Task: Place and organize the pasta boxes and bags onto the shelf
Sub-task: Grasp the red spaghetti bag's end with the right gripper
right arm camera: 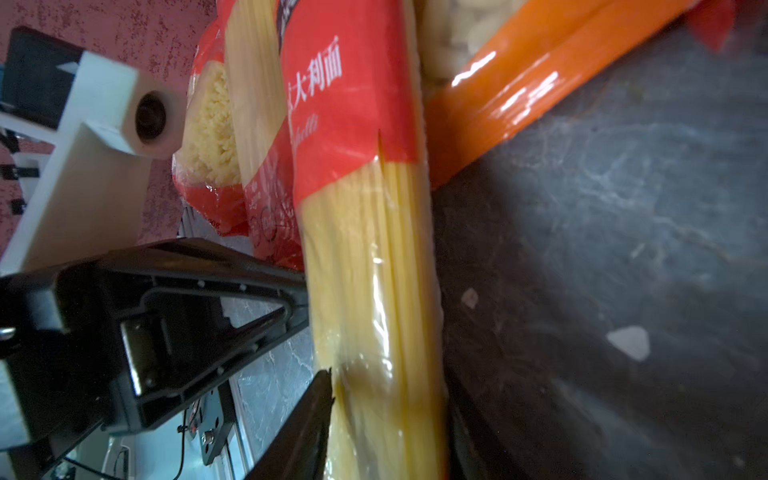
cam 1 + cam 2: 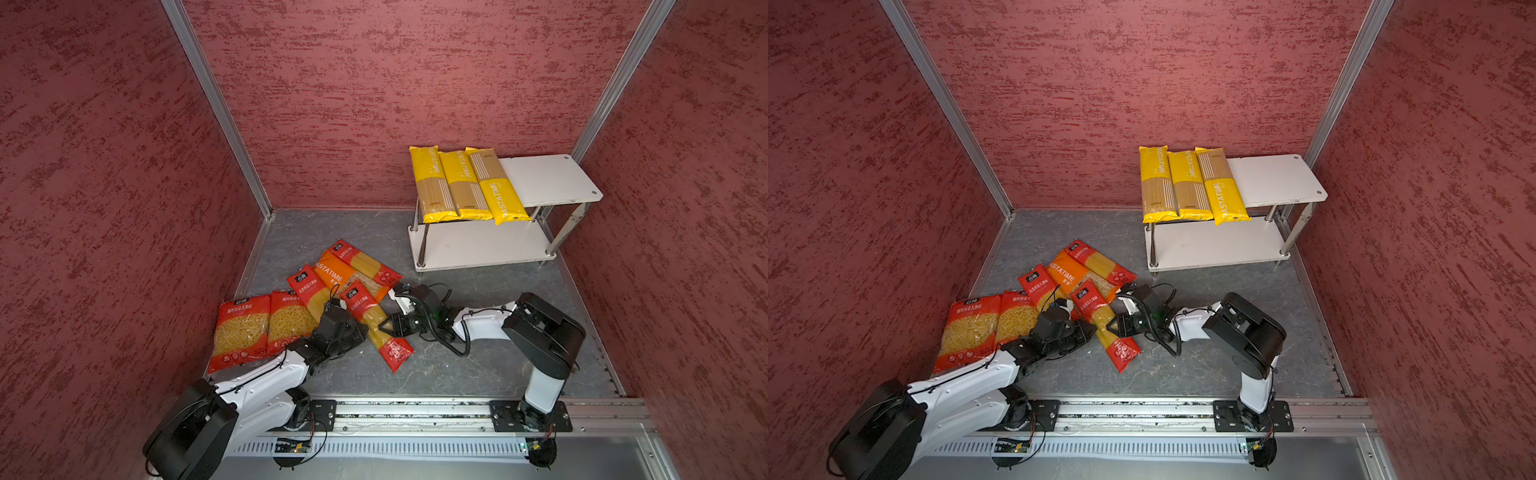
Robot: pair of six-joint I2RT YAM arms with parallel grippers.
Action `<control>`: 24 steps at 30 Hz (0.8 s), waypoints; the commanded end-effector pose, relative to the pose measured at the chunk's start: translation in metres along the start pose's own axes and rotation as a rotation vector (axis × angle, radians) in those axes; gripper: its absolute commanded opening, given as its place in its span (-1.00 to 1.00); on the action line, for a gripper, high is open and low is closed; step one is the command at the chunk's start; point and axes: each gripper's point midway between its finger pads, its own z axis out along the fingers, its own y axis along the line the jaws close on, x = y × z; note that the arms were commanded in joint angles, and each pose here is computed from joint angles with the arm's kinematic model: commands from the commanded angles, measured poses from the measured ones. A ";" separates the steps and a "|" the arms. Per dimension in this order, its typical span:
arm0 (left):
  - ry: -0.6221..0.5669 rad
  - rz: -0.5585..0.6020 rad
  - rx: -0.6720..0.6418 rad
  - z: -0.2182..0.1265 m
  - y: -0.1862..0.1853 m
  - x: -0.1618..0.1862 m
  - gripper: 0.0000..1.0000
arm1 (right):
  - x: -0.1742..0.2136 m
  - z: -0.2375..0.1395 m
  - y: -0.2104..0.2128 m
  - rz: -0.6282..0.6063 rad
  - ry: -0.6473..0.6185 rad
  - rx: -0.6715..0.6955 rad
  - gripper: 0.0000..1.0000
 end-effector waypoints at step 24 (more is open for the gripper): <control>-0.179 0.120 0.145 -0.076 -0.061 -0.075 -0.35 | -0.069 -0.040 0.068 -0.135 -0.288 -0.129 -0.82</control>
